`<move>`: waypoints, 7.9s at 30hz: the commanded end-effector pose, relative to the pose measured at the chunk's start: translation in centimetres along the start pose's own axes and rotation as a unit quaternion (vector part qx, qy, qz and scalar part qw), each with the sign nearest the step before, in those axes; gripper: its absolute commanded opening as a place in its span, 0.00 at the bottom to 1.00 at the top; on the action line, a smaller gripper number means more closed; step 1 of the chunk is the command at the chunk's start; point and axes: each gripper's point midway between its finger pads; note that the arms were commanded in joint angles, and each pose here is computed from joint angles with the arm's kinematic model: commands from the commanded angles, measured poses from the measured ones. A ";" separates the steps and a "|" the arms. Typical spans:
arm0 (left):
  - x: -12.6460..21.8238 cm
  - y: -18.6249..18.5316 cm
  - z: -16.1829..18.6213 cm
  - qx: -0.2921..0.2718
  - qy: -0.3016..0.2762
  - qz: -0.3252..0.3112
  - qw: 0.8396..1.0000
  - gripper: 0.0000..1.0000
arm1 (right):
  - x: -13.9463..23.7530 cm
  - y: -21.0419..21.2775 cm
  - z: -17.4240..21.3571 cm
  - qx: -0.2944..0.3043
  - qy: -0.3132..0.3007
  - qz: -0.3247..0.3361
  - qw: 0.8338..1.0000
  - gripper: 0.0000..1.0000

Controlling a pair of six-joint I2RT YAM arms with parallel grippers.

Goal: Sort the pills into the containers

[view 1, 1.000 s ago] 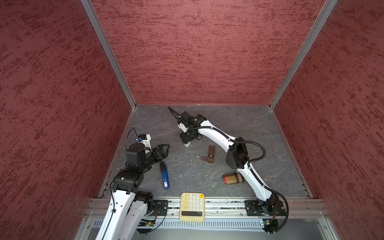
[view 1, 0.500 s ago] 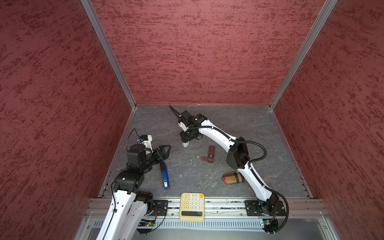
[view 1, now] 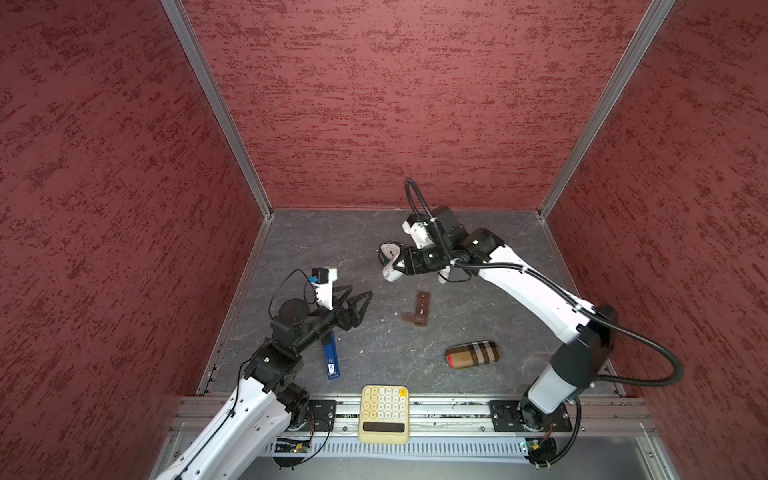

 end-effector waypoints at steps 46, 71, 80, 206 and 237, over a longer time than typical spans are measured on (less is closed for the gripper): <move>-10.1 -8.7 7.2 -0.245 -0.006 0.246 0.938 0.74 | 4.4 -1.6 6.8 -0.121 0.026 -0.092 0.988 0.37; -9.8 -8.0 8.7 -0.263 0.014 0.254 0.930 0.66 | 4.7 -2.2 7.4 -0.138 0.036 -0.107 0.984 0.34; -10.1 -8.1 8.8 -0.264 0.017 0.260 0.929 0.61 | 4.4 -2.2 7.5 -0.143 0.040 -0.111 0.983 0.33; -9.8 -7.1 10.2 -0.256 0.101 0.289 0.917 0.00 | 4.7 -3.6 8.3 -0.119 0.058 -0.176 0.975 0.58; -9.8 -7.2 11.3 -0.255 0.120 0.297 0.912 0.00 | 4.8 -3.8 7.8 -0.116 0.058 -0.172 0.976 0.50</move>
Point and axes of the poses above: each gripper's point midway between its finger pads, its own x axis back along the fingers, its own y axis along the line the jaws close on, z = x × y, and after that the axes turned 3 degrees about x, right-handed
